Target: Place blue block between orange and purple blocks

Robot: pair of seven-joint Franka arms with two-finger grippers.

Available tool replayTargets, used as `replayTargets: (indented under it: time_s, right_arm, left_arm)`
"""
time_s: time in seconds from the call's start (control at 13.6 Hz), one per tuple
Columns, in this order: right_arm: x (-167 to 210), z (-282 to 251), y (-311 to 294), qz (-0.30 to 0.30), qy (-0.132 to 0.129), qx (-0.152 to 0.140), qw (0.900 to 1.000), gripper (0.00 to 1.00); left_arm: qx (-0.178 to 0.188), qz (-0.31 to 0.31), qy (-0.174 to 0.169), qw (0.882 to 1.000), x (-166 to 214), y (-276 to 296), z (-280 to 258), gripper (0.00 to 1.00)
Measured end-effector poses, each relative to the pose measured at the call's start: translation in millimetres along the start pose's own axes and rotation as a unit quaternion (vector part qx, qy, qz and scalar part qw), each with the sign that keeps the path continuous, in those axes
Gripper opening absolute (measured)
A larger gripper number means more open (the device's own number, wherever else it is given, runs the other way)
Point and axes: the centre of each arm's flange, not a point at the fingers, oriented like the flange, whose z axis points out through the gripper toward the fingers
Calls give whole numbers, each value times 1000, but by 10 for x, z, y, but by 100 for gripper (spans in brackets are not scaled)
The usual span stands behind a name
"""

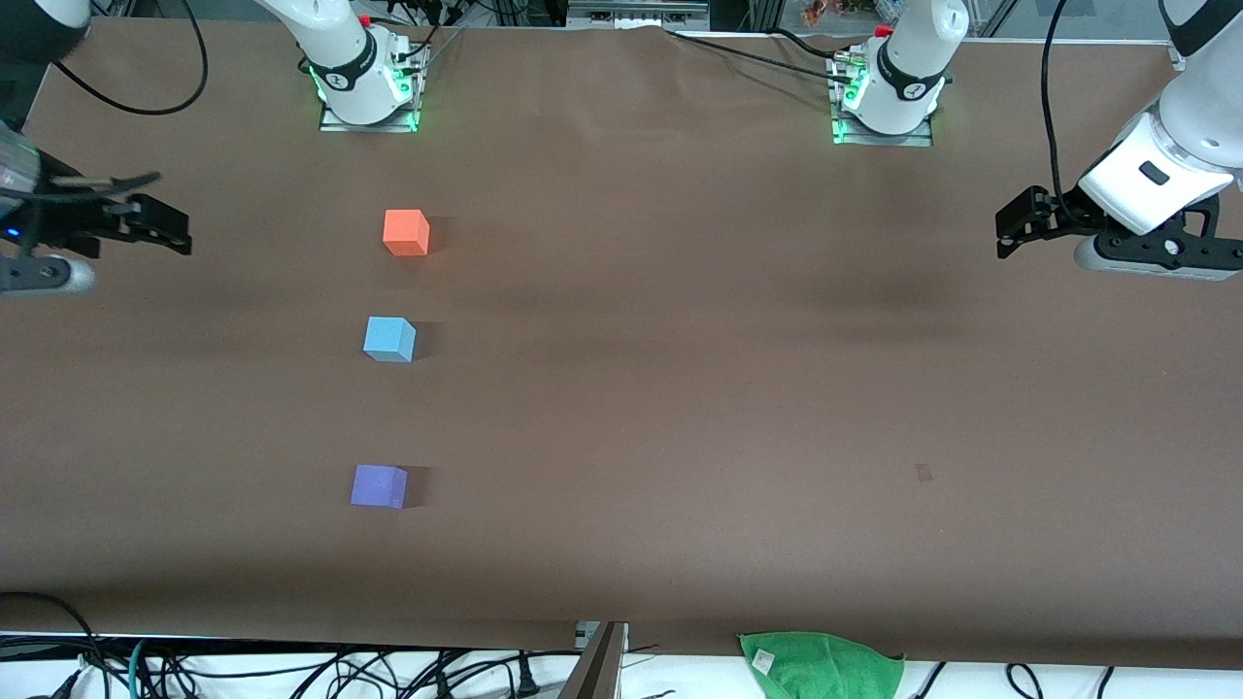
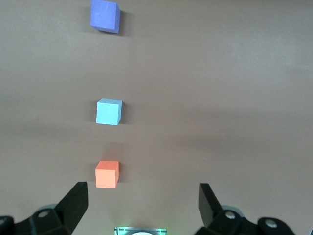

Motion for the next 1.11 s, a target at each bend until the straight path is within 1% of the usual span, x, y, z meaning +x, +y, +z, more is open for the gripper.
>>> replayTargets:
  time_s: [0.15,0.37,0.52,1.11]
  right_arm:
    - [-91,-2,-34,-5,0,3,1000,100]
    - [-166,154,-109,-9,-16,10,1000,100]
    - [-184,209,-115,-6,-22,13,1000,100]
    - [-161,219,-102,-4,-16,18,1000,100]
  left_arm:
    - [0,0,0,1000,0,1,-1,100]
    - [0,0,0,1000,1,1,-1,100]
    - [0,0,0,1000,1,1,-1,100]
    - [0,-4,-2,1000,0,-1,5,100]
